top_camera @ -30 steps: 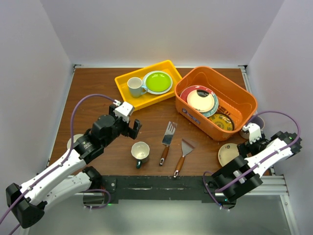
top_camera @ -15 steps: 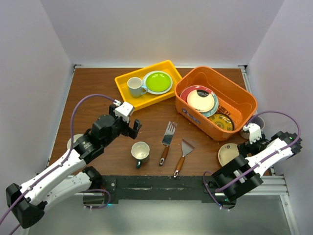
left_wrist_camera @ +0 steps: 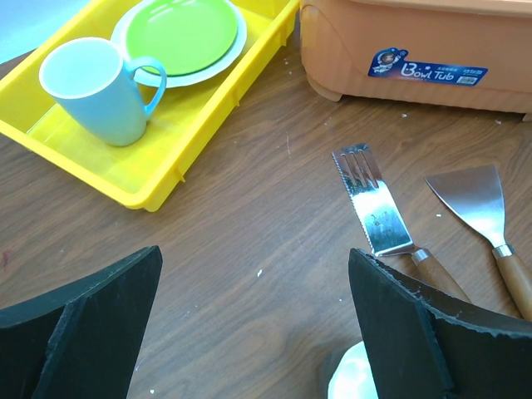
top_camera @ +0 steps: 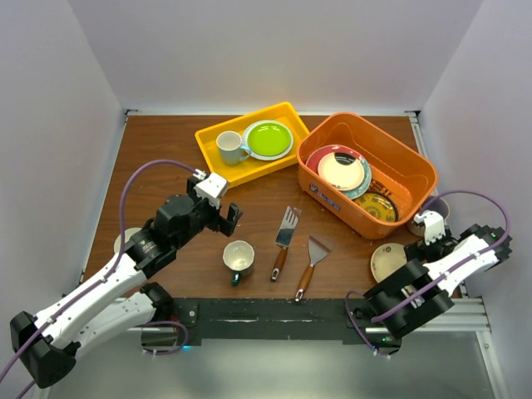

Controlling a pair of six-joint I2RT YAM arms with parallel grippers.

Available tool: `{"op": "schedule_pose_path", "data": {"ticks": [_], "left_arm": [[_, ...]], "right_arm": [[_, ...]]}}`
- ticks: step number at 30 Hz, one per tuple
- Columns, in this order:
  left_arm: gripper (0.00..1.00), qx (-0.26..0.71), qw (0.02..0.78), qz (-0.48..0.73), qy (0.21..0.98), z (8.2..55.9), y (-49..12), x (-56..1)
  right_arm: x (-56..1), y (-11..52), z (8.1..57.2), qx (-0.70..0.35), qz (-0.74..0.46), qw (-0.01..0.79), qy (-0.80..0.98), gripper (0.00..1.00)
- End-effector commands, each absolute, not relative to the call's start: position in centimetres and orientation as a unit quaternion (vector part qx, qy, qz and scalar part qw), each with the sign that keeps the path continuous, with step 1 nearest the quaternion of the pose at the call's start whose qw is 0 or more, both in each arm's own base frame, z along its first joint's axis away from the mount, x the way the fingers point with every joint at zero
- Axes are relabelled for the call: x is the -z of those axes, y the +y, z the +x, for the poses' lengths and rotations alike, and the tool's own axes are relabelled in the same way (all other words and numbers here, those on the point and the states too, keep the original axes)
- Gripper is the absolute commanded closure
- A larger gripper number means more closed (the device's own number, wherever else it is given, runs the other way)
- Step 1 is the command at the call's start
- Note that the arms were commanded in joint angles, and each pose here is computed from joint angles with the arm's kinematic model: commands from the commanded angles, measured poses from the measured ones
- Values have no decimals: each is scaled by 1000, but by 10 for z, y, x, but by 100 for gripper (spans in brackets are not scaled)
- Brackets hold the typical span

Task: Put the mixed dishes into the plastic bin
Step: Pick up the plate from the corner of the board.

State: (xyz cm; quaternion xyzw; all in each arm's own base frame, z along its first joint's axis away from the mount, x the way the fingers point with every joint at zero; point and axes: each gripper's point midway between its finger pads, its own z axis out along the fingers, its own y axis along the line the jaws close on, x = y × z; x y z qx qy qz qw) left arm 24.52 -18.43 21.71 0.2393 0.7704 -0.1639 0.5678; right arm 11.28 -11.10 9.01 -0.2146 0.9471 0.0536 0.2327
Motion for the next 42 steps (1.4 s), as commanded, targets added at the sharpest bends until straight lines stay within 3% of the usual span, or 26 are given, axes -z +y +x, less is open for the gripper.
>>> {"op": "schedule_pose_path", "data": {"ticks": [1,17,21,24,25,26,29,32,42], "left_arm": [[0,174,583,244,755,248,-189,-225],[0,185,572,256,757,248,-196,-219],[0,188,571,257,757,247,-197,-218],[0,190,571,258,756,247,-197,-219],[0,191,571,259,755,247,-198,-219],[0,193,571,259,755,246,-198,-219],[0,196,573,260,753,246,-199,-221],[0,197,573,260,752,245,-199,-221],[0,228,570,272,741,238,-209,-227]], "right_arm": [[-78,-136,113,-21,-193,216,957,2],[-26,-124,116,-117,-190,217,950,9],[-19,-125,118,-131,-182,216,950,19],[-17,-127,119,-133,-176,214,952,35],[-18,-128,119,-132,-175,215,952,48],[-19,-129,120,-129,-175,216,952,55],[-26,-133,124,-116,-176,223,952,68],[-36,-135,126,-105,-180,231,951,79],[-58,-130,130,-95,-193,251,944,100]]}}
